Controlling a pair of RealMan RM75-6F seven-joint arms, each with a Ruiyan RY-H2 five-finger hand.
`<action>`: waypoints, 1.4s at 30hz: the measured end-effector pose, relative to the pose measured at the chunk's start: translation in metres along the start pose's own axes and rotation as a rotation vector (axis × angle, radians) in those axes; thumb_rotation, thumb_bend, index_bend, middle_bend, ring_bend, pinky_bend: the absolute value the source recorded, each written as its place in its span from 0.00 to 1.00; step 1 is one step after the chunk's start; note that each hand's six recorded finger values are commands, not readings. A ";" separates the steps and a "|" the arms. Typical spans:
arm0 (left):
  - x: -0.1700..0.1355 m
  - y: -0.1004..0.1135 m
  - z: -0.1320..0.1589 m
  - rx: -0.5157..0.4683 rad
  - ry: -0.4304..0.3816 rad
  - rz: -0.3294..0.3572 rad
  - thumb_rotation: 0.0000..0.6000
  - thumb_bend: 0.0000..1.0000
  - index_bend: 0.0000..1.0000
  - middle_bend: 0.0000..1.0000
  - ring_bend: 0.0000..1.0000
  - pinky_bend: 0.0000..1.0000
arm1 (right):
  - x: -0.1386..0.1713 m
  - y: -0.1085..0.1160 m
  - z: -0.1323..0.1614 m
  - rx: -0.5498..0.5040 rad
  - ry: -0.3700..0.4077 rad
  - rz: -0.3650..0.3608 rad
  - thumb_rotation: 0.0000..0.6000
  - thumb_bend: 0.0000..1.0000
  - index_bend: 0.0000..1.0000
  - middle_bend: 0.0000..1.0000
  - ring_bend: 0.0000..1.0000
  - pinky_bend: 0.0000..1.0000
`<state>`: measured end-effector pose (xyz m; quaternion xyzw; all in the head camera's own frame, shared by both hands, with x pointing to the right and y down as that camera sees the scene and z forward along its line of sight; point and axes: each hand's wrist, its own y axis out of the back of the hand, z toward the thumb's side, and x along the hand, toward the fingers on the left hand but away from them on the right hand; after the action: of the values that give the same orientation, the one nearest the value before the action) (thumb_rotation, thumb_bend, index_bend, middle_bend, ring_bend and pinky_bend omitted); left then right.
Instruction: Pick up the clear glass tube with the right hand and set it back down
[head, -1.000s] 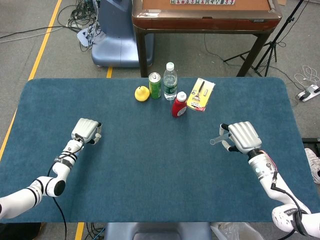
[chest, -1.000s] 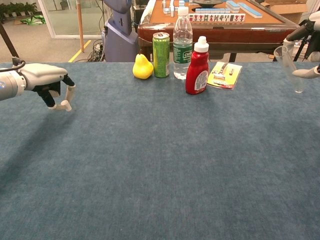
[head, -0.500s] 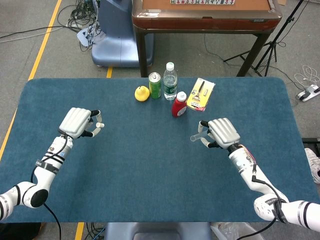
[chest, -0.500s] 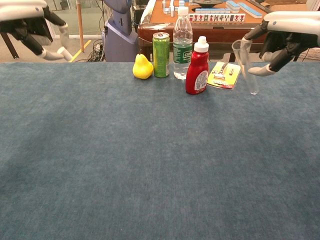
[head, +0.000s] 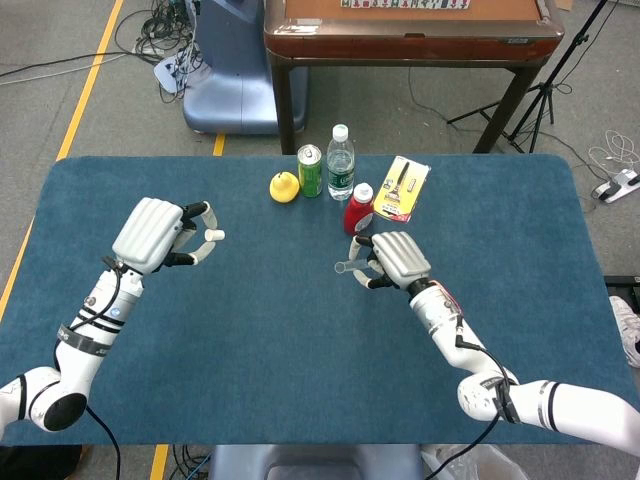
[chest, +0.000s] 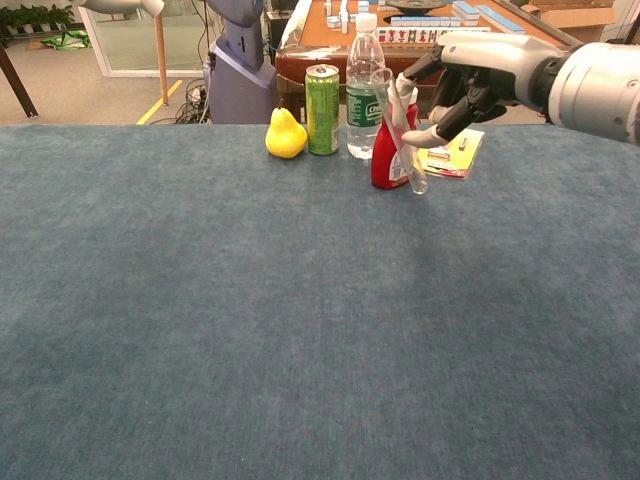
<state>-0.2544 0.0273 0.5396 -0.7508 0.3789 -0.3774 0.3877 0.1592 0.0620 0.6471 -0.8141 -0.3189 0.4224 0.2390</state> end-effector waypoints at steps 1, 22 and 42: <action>0.001 -0.001 0.003 0.003 -0.008 -0.002 1.00 0.28 0.55 1.00 1.00 1.00 | -0.003 -0.002 0.002 -0.010 -0.001 -0.001 1.00 0.53 0.83 1.00 1.00 1.00; 0.024 -0.027 0.044 0.081 -0.116 -0.017 1.00 0.28 0.56 1.00 1.00 1.00 | -0.042 -0.025 0.040 -0.151 0.053 -0.023 1.00 0.53 0.83 1.00 1.00 1.00; 0.027 -0.035 0.067 0.157 -0.178 -0.021 1.00 0.28 0.57 1.00 1.00 1.00 | -0.062 -0.036 0.058 -0.189 0.088 -0.024 1.00 0.53 0.83 1.00 1.00 1.00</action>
<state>-0.1757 0.0382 0.5502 -0.7525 0.3043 -0.3420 0.4735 0.0718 0.0487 0.6733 -0.8468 -0.3563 0.3514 0.1801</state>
